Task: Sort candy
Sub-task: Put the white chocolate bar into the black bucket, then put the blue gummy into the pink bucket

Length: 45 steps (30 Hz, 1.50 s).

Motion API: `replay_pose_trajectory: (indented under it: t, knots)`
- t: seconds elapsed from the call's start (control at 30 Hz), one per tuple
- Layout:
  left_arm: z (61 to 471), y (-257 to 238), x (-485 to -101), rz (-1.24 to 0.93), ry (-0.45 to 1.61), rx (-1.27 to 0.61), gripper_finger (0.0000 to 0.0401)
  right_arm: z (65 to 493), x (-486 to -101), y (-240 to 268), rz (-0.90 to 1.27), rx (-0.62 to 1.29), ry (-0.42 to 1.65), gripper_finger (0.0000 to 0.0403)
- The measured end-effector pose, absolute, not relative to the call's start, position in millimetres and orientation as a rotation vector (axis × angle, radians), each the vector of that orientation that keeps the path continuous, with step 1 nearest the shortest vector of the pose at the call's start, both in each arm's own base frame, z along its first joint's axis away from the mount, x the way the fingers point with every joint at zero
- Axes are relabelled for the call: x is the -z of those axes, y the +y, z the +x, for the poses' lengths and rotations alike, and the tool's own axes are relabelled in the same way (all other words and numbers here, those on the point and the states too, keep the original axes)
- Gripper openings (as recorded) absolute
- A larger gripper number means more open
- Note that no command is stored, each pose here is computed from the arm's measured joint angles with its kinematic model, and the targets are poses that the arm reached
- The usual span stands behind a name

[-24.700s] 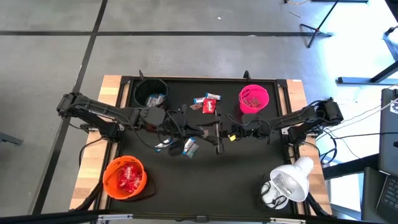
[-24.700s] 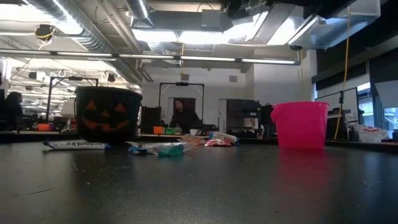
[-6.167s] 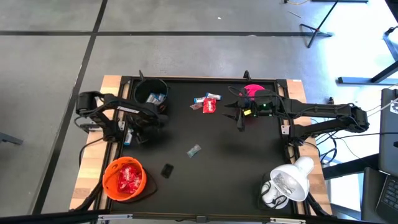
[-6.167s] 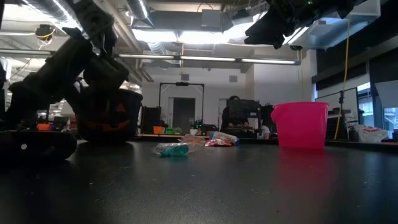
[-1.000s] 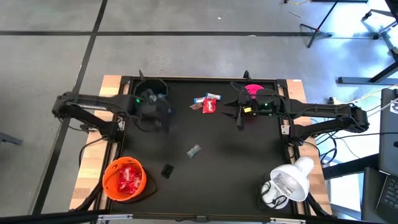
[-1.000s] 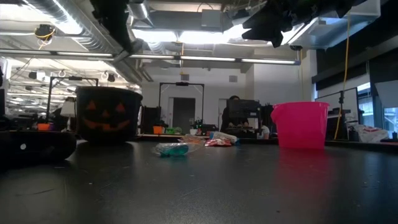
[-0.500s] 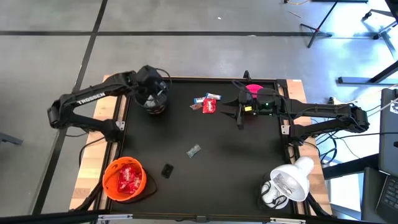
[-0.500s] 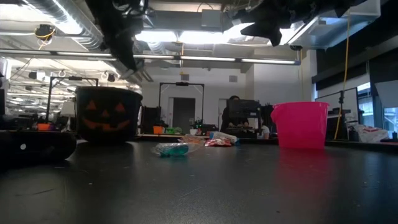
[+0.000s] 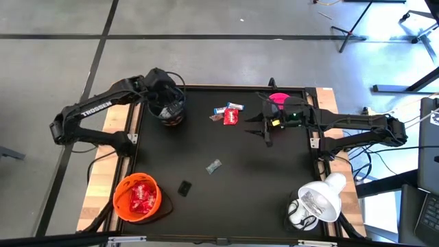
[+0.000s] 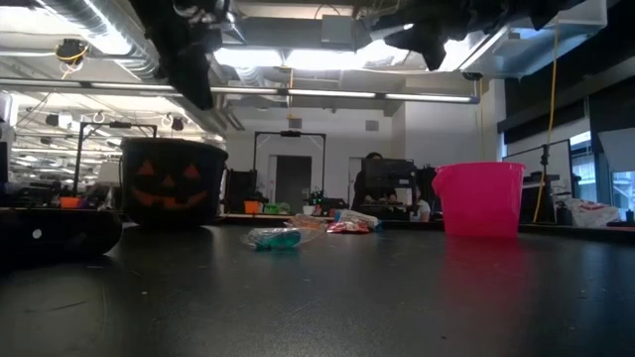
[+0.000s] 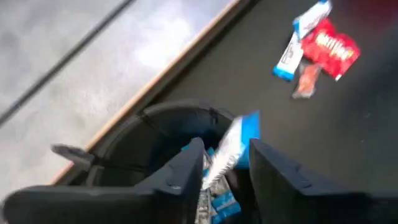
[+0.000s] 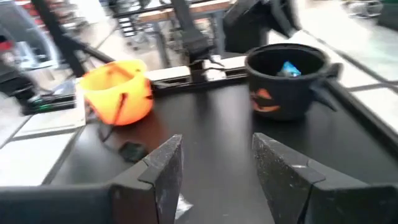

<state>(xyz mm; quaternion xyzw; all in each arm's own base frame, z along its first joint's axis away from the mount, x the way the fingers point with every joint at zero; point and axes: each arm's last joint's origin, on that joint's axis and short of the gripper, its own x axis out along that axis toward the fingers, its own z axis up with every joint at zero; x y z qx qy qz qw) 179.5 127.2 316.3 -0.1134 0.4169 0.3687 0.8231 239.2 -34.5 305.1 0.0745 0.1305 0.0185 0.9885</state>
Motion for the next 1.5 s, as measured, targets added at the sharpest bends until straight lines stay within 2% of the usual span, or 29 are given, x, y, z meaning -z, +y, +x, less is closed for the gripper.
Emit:
replay_pose_trajectory:
  t: [0.13,0.23,0.3,0.47,0.73,0.93,1.07,1.27,1.5]
  knots:
    - [169,120,-334,-0.199,0.813,-0.818,0.0156,239,-306,-34,0.150,-0.063,0.258,0.0195]
    - [159,111,-354,-0.198,0.720,-0.799,0.0173,245,-306,-33,0.141,-0.071,0.223,0.0195]
    - [153,100,-370,-0.210,0.605,-0.700,0.0176,255,-302,-26,0.128,-0.099,0.215,0.0195]
    - [150,63,-399,-0.184,0.281,-0.292,0.0177,286,-276,-7,0.039,-0.179,0.234,0.0195]
    - [159,19,-387,-0.165,0.144,-0.049,0.0178,321,-225,14,0.030,-0.240,0.356,0.0195]
    - [176,-14,-366,-0.124,-0.081,0.178,0.0178,335,-187,32,0.002,-0.295,0.452,0.0195]
    - [177,-29,-357,-0.113,-0.163,0.200,0.0175,341,-163,37,-0.011,-0.263,0.510,0.0195]
    - [179,-41,-346,-0.098,-0.135,0.115,0.0173,355,-134,38,0.014,-0.237,0.545,0.0195]
    - [178,-50,-345,-0.102,-0.124,0.119,0.0173,379,-112,48,0.009,-0.255,0.605,0.0195]
